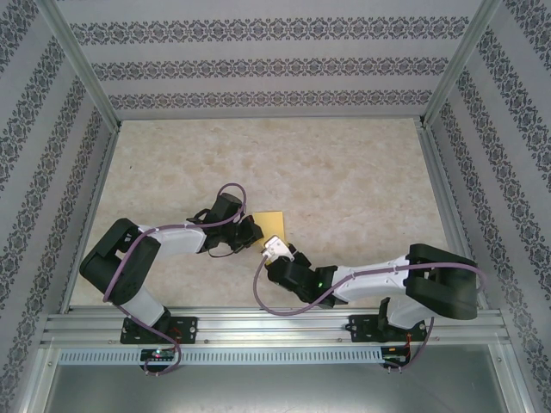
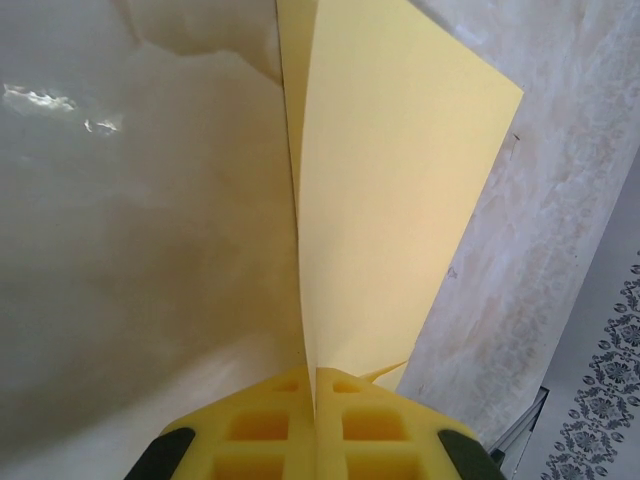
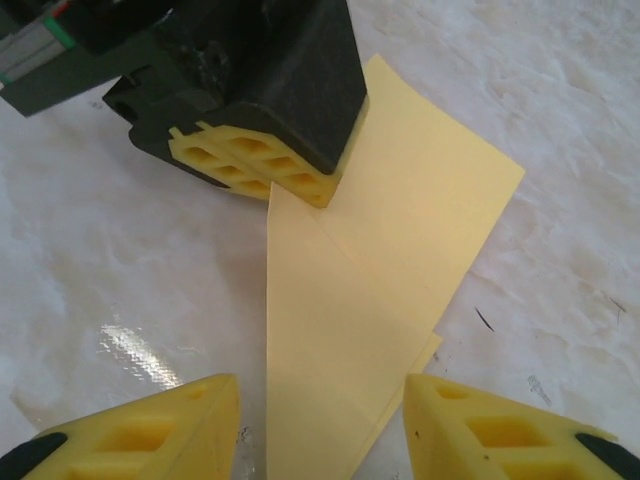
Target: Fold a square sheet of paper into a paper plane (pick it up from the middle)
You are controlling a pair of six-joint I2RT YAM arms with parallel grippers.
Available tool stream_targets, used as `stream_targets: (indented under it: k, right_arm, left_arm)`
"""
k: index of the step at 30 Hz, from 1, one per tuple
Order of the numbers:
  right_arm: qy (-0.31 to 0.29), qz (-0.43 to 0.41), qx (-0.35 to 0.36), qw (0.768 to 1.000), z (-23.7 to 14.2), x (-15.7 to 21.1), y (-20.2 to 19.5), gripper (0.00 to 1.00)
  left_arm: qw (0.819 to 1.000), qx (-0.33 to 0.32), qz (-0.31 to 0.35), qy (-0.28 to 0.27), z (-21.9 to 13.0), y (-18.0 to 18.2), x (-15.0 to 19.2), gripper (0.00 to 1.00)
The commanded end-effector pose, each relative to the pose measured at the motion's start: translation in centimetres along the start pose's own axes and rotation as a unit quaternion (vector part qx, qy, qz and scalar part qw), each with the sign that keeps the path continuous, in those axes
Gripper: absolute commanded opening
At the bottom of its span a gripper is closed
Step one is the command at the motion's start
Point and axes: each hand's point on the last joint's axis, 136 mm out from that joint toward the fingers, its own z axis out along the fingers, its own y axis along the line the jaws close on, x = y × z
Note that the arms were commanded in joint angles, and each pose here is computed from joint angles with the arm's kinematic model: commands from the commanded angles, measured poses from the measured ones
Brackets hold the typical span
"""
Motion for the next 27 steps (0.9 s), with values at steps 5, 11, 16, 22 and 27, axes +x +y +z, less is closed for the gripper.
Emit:
stream_targets:
  k: [5,11,16,22,27]
  right_arm:
    - [-0.006,-0.053,0.018,0.998,2.5,-0.7,1.6,0.48]
    - [-0.003,-0.047,0.055,0.997,3.7,-0.6,0.5,0.40]
    - [0.006,-0.054,0.059,0.997,4.2,0.1,0.4,0.24]
    - [0.003,-0.048,0.072,0.996,4.4,0.3,0.0,0.09]
    - [0.002,-0.026,0.082,0.996,4.0,0.5,-0.8,0.00]
  left_arm:
    - [1.000,0.000,0.014,0.000,-0.5,-0.8,-0.1,0.00]
    - [1.000,-0.003,0.014,0.002,-0.4,-0.6,-0.1,0.00]
    - [1.000,-0.004,0.014,0.003,-0.4,-0.6,-0.1,0.00]
    - [1.000,-0.007,0.014,0.001,-0.5,-0.6,-0.2,0.01]
    - [0.999,-0.023,0.013,-0.019,-1.2,-0.5,-0.7,0.13]
